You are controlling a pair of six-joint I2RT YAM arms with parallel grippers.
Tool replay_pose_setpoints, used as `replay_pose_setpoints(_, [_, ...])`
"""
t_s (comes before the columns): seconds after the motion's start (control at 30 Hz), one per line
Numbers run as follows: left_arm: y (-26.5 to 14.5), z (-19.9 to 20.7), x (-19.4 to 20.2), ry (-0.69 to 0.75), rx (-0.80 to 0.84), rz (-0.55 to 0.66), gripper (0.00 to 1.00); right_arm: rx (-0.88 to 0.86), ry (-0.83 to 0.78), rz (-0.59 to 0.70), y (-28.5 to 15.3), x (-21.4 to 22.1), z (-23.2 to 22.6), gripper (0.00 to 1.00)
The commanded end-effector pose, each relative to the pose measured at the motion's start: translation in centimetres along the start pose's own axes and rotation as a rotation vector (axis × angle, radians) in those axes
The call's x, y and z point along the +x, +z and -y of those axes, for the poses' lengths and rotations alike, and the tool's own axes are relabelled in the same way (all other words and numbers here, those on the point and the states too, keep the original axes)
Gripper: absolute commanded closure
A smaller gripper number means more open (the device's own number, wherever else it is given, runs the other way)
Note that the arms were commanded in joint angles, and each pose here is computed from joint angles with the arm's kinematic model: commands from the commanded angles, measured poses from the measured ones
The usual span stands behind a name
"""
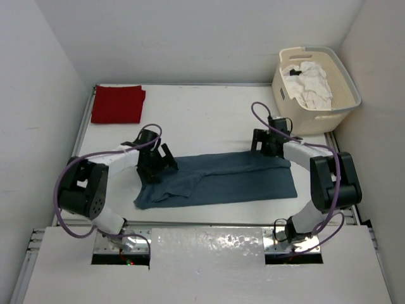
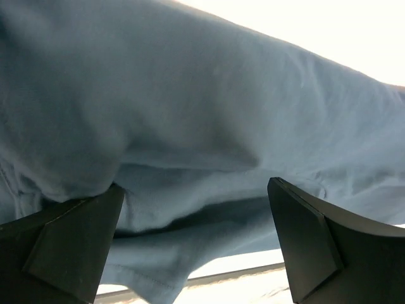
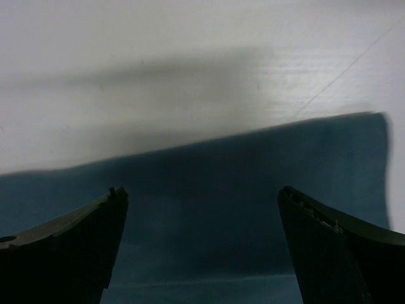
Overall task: Fold and stack the t-shirts
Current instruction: Fold the other side of the tshirt into a rectangle, then rotate the tshirt 90 degrees
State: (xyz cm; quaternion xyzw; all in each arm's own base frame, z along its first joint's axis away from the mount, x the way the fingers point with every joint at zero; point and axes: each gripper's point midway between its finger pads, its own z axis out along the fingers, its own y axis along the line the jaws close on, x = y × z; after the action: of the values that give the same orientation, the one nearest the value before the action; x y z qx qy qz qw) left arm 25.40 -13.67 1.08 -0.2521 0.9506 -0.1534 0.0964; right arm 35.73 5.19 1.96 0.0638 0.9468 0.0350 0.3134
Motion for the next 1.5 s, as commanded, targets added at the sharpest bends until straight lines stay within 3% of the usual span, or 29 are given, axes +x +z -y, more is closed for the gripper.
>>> replay_pose_setpoints(0.0, [4.5,2.2,-1.6,0.036,0.071,0.012,0.03,-0.063,0.094,-0.019,0.5,1.4,-1.3,0.01])
replay_pose_setpoints(0.07, [6.5,1.5,-2.6,0.047,-0.020,-0.010,0.03,-0.062,0.111,-0.066,0.7,3.9,-1.0,0.01])
replay_pose_setpoints(0.17, [7.2,5.7,-11.1,0.078,-0.037,0.159,0.03,-0.082,0.133,-0.122,0.0,7.0,-1.1,0.01])
replay_pose_setpoints(0.3, [9.8,10.6,-20.2,0.149,-0.038,0.254,0.02,-0.125,0.097,-0.153,-2.1,10.6,-2.3,0.01])
replay_pose_setpoints(0.47, [13.6,21.4,-28.5,0.323,0.206,0.387,0.00,-0.192,-0.046,-0.305,-5.6,15.7,-5.4,0.01])
replay_pose_setpoints(0.63, [15.0,24.9,-30.9,0.237,0.441,0.531,0.00,-0.404,-0.085,-0.425,-8.1,19.8,-9.1,0.01])
replay_pose_setpoints(0.77, [16.8,26.7,-30.9,0.207,0.555,0.506,0.00,-0.580,-0.215,-0.521,-10.0,23.4,-12.7,0.01])
replay_pose_setpoints(0.87, [16.7,27.5,-30.7,0.202,0.662,0.505,0.00,-0.688,-0.267,-0.537,-10.2,24.9,-15.1,0.01])
replay_pose_setpoints(1.03, [15.7,28.4,-30.5,0.242,0.671,0.531,0.00,-0.722,-0.354,-0.492,-9.7,24.9,-17.8,0.01])
replay_pose_setpoints(1.17, [12.1,29.2,-32.5,0.277,0.657,0.602,0.00,-0.701,-0.402,-0.410,-9.7,23.0,-18.3,0.01])
replay_pose_setpoints(1.27, [5.9,30.5,-34.9,0.293,0.673,0.702,0.00,-0.689,-0.452,-0.329,-10.6,20.2,-19.1,0.01])
replay_pose_setpoints(1.3, [2.1,31.2,-35.9,0.297,0.700,0.744,0.00,-0.691,-0.465,-0.300,-10.9,19.3,-19.4,0.01])
replay_pose_setpoints(1.47, [-10.5,33.8,-36.1,0.359,0.790,0.852,0.00,-0.706,-0.506,-0.140,-13.8,14.1,-21.1,0.01])
